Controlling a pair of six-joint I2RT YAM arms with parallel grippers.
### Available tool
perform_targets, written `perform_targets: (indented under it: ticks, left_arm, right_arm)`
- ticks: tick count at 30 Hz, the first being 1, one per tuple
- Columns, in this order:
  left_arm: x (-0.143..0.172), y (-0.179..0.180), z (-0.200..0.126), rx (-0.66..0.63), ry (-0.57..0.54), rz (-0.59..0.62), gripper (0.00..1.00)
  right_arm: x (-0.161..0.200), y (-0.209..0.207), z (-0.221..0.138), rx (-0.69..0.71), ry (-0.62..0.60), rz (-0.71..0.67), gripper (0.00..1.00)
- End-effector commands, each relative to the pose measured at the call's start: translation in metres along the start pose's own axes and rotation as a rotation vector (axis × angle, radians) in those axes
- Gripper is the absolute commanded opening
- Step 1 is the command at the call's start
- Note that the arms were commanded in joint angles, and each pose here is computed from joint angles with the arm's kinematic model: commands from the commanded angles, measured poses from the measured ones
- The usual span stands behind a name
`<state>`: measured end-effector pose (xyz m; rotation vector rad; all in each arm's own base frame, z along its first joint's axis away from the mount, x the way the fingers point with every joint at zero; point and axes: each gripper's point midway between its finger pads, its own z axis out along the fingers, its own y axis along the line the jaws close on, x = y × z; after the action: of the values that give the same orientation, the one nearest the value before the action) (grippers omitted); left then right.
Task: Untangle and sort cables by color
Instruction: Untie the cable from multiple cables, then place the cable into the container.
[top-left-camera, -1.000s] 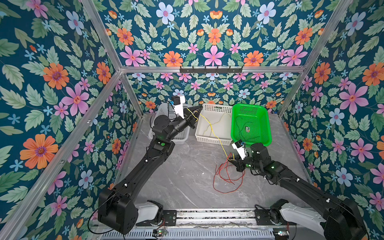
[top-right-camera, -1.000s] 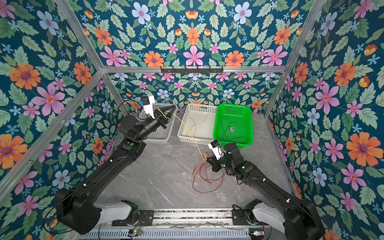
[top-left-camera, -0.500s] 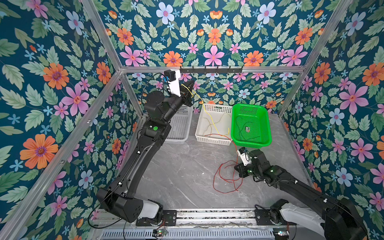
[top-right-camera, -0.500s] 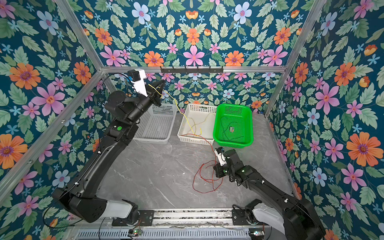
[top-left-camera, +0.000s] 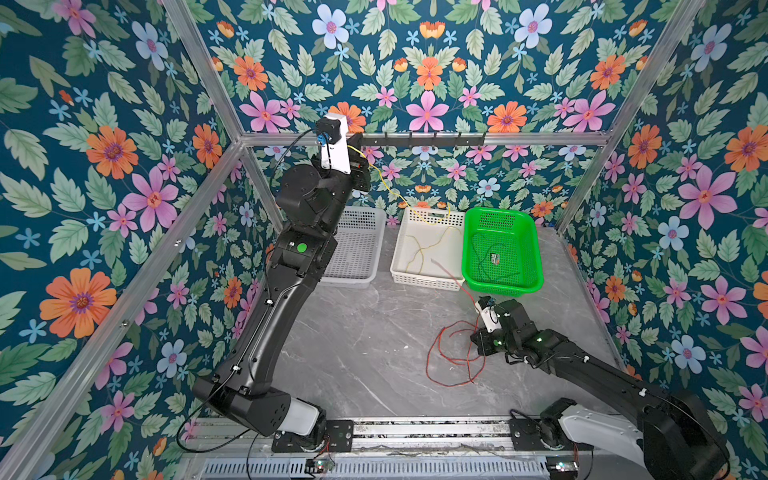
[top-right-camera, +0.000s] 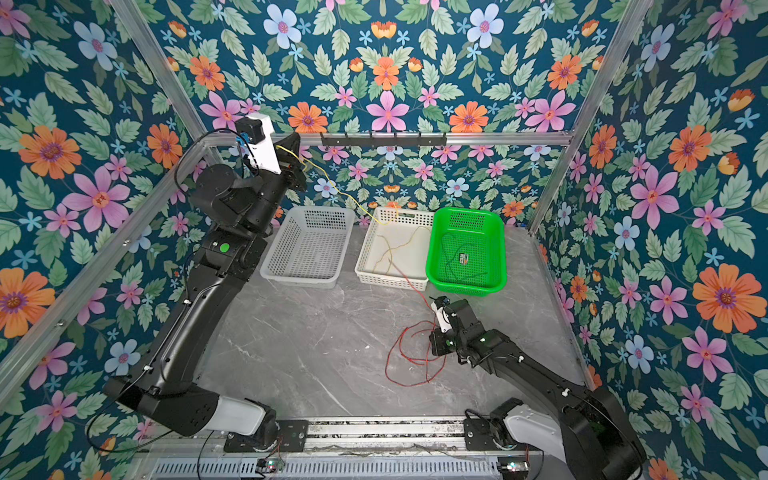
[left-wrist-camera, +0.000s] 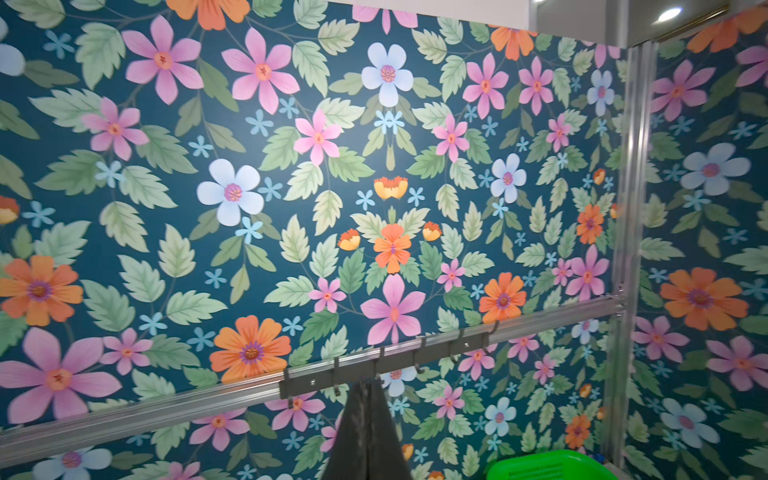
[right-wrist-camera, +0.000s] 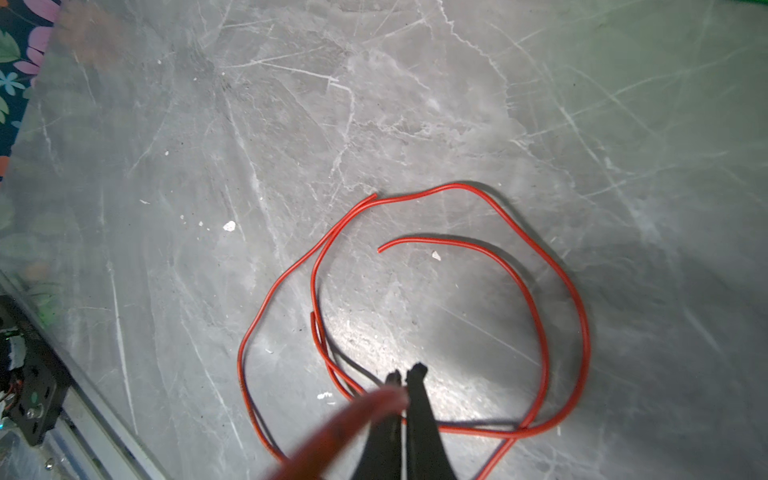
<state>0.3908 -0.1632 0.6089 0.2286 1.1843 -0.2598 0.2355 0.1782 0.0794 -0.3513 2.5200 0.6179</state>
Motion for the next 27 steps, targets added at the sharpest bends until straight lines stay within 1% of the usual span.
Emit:
perform_targets:
  ticks: [1, 4, 6, 8, 11, 15, 19, 21, 25, 27]
  left_arm:
    - [-0.009, 0.02, -0.002, -0.114, -0.016, 0.099, 0.0]
    - [-0.003, 0.033, -0.001, -0.189, 0.006, 0.176, 0.0]
    - [0.003, 0.041, -0.001, -0.241, 0.023, 0.197, 0.0]
    - [0.013, 0.036, 0.001, -0.216, 0.031, 0.193, 0.0]
    - [0.038, 0.024, 0.009, -0.154, 0.051, 0.16, 0.0]
    - [0.091, 0.018, 0.03, -0.147, 0.092, 0.15, 0.0]
    - [0.155, 0.014, 0.056, -0.147, 0.187, 0.171, 0.0]
    - [0.179, 0.013, 0.064, -0.154, 0.212, 0.165, 0.0]
    - [0.217, 0.012, 0.076, -0.177, 0.233, 0.132, 0.0]
    - [0.23, 0.014, 0.08, -0.201, 0.231, 0.113, 0.0]
  right_arm:
    - [-0.002, -0.003, 0.001, 0.019, 0.0, 0.015, 0.0]
    - [-0.002, -0.005, 0.003, 0.033, 0.01, 0.022, 0.0]
    - [-0.002, -0.005, 0.005, 0.033, 0.017, 0.022, 0.0]
    - [-0.002, -0.006, 0.006, 0.034, 0.019, 0.023, 0.0]
    - [-0.003, -0.006, 0.006, 0.036, 0.016, 0.022, 0.0]
    - [-0.004, -0.005, 0.004, 0.035, 0.018, 0.021, 0.0]
    - [-0.002, -0.005, 0.001, 0.033, 0.014, 0.025, 0.0]
    - [0.001, -0.006, 0.0, 0.035, 0.01, 0.03, 0.0]
    - [0.0, -0.006, -0.001, 0.036, -0.001, 0.033, 0.0]
    - [0.0, -0.006, 0.0, 0.034, 0.002, 0.029, 0.0]
